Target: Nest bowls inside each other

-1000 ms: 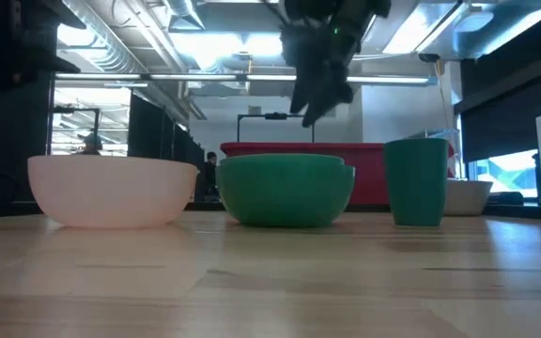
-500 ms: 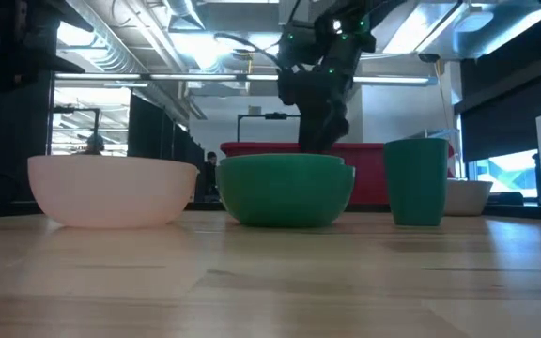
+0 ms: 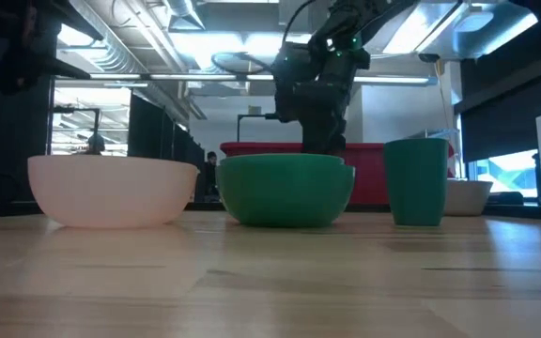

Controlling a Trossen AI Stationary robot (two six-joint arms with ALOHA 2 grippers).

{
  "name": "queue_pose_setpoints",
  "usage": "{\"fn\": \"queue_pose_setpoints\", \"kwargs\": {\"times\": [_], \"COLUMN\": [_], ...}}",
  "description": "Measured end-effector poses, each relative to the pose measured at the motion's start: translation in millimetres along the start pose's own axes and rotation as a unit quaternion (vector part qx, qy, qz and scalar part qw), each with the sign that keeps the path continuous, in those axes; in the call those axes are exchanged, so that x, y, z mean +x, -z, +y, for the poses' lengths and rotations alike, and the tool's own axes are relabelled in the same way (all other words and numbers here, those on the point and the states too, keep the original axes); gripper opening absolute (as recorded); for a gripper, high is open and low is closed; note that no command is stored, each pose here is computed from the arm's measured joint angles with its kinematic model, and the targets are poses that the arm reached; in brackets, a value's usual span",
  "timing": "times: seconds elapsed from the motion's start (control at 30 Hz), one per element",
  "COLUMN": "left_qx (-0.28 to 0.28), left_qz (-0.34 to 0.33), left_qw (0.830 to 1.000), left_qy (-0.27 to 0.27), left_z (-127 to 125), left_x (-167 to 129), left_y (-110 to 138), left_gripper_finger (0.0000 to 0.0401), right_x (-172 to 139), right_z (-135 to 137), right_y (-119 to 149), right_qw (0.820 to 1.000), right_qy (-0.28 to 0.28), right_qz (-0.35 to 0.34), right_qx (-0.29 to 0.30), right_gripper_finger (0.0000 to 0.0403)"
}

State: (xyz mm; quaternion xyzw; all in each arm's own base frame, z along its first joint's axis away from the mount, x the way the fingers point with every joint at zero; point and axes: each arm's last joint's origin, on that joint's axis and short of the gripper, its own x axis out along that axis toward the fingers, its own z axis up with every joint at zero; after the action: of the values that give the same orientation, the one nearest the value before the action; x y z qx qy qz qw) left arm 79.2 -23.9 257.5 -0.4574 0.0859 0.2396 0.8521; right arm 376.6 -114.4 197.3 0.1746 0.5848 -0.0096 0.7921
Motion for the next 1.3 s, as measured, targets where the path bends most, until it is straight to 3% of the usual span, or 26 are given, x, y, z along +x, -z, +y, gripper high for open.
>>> {"fn": "queue_pose_setpoints", "kwargs": {"times": [0.1,0.63,0.93,1.3], "left_qx": [-0.006,-0.014,0.047,0.124], "left_qz": [-0.004,0.031,0.133,0.265], "left_qw": [1.0,0.999,0.989,0.954], "left_qy": [-0.001,-0.024,-0.051,-0.069], "left_z": [-0.4,0.2,-2.0,-1.3], "left_x": [0.7,5.8,15.2,8.6], "left_y": [-0.7,5.5,21.5,24.1], "left_gripper_finger": [0.0247,0.0247,0.0247,0.0245], "right_x": [7.5,26.8,27.0,25.2], "right_z": [-1.7,-5.3,-4.5,-1.3], "right_y": [0.6,3.9,5.9,5.4], "right_qw": [1.0,0.998,0.997,0.995], "right_qy": [-0.007,-0.031,-0.047,-0.081], "right_qz": [0.012,0.047,0.056,0.051], "right_qx": [-0.005,0.003,-0.006,-0.004], "right_gripper_finger": [0.0304,0.0146,0.0011,0.0007]}}
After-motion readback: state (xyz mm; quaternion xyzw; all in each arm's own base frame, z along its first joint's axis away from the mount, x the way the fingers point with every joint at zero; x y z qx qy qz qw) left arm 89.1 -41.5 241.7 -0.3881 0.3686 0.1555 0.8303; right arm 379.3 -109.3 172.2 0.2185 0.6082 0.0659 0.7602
